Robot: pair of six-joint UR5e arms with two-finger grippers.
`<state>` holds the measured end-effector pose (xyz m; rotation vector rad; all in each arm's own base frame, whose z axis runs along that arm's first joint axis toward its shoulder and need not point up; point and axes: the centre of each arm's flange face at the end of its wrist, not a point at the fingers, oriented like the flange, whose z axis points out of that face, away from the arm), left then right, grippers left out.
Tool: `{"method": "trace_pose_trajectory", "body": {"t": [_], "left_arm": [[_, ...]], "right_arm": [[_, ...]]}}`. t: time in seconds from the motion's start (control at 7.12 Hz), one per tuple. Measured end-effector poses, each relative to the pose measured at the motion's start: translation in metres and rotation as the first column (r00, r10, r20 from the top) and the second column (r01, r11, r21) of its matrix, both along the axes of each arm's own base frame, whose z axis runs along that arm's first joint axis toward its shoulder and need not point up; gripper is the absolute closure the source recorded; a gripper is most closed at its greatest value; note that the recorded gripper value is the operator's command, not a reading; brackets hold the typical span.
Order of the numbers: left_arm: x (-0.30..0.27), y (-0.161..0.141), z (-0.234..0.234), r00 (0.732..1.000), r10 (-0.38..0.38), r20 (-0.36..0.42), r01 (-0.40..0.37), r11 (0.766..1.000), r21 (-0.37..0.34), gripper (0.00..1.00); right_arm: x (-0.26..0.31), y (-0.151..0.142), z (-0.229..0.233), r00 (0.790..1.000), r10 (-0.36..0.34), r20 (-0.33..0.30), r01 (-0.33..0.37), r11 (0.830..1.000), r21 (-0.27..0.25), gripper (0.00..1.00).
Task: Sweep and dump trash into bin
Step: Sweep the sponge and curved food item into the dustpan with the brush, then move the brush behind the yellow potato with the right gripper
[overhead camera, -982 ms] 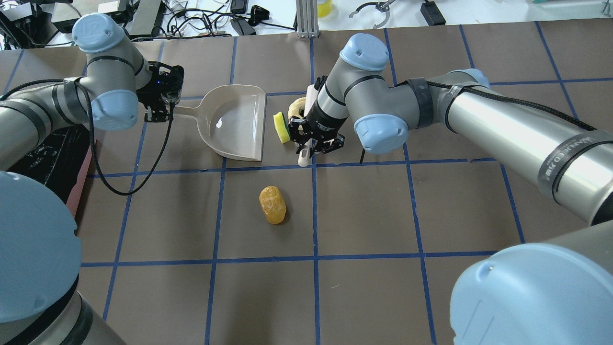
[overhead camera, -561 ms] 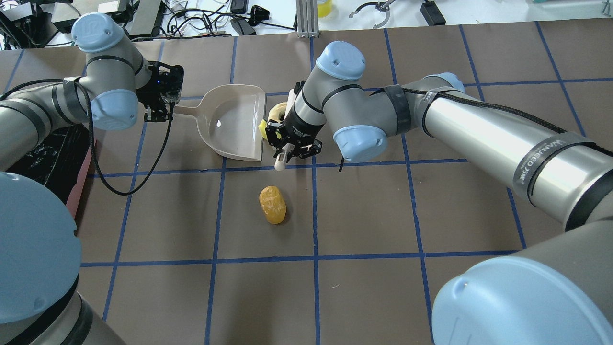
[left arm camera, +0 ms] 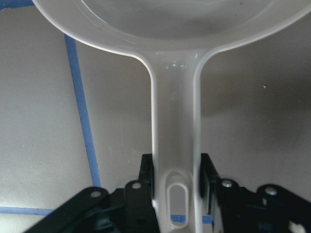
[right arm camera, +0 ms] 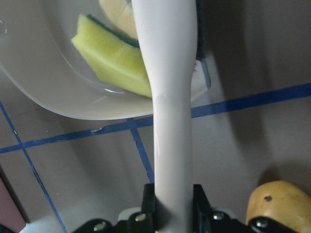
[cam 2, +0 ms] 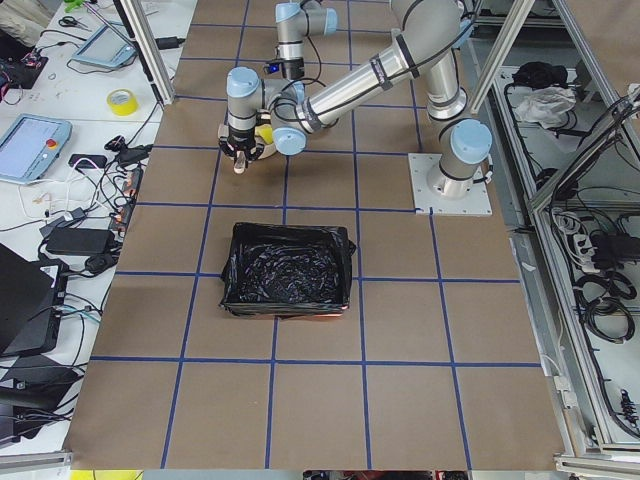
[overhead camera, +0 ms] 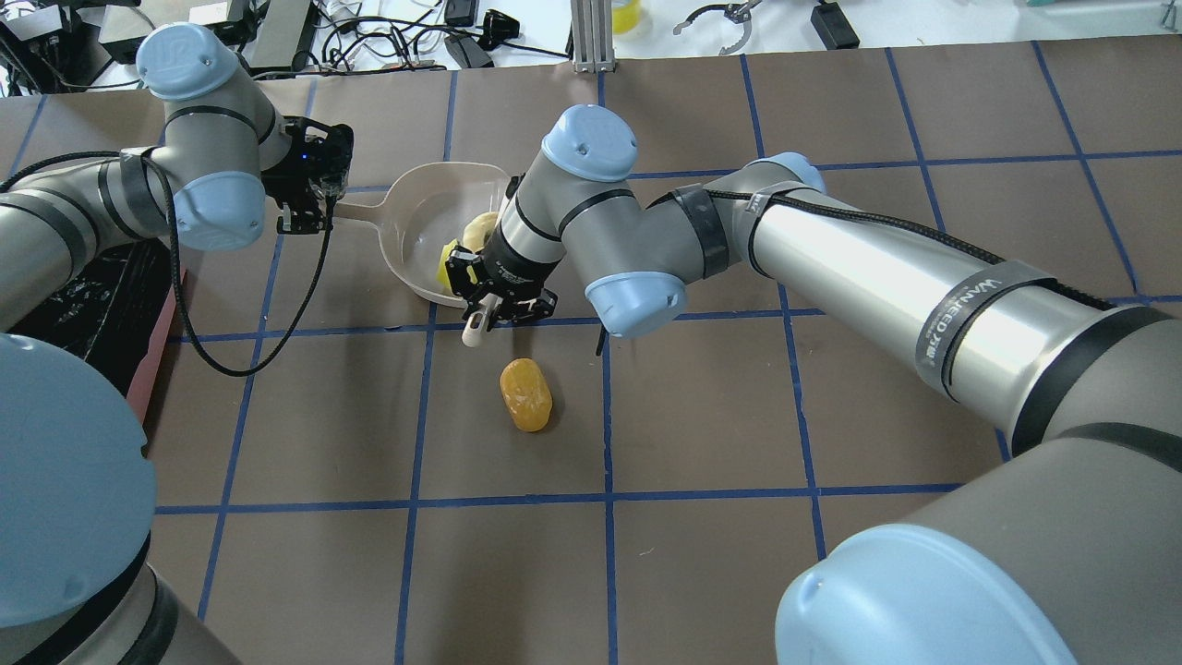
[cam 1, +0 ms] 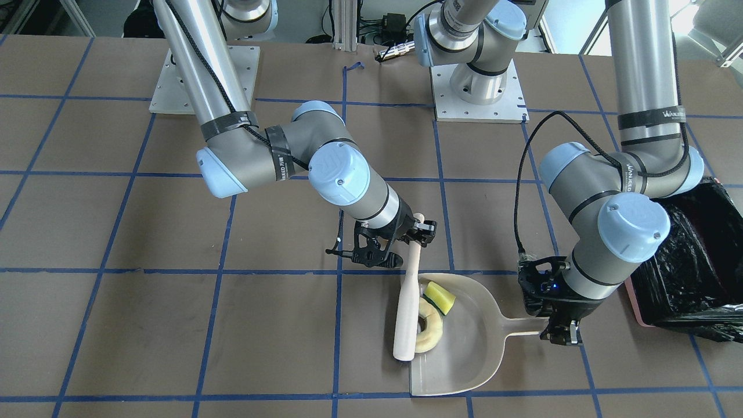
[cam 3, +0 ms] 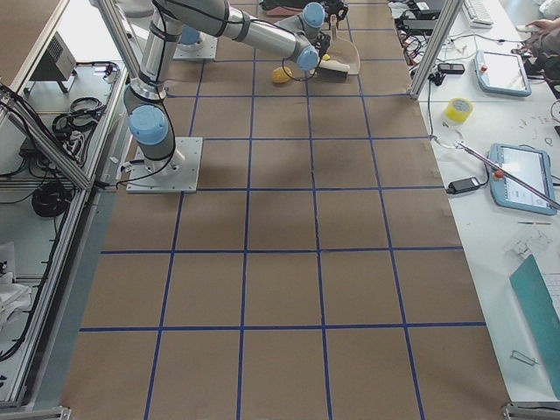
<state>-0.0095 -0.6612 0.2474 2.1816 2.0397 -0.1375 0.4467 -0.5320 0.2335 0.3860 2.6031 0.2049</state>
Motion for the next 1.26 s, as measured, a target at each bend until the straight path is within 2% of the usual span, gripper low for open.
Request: {"method": "trace_pose_trajectory", "body": {"t": [0.56, 0.7, 0.84, 1.26], "left_arm": [[0.000, 0.000, 0.000, 1.000, 0.000, -0.001, 0.000, 1.000, -0.001, 1.00], [0.000, 0.000, 0.000, 1.000, 0.000, -0.001, 0.000, 1.000, 0.000, 1.00], [0.000, 0.000, 0.000, 1.000, 0.000, -0.001, 0.000, 1.000, -0.001, 1.00], [0.000, 0.001, 0.005, 1.000, -0.007, 0.002, 0.007, 1.000, -0.008, 1.00]], "right_arm": [[0.031, 0.010, 0.020, 0.997, -0.031, 0.068, 0.030, 0.999, 0.014, 1.00], [0.022, 0.004, 0.023, 0.999, -0.020, 0.048, 0.021, 1.000, -0.010, 1.00], [0.005, -0.004, 0.027, 1.000, 0.012, -0.005, -0.012, 0.999, -0.046, 1.00], [-0.050, -0.023, 0.043, 0.988, 0.095, -0.125, -0.105, 0.992, -0.076, 1.00]]}}
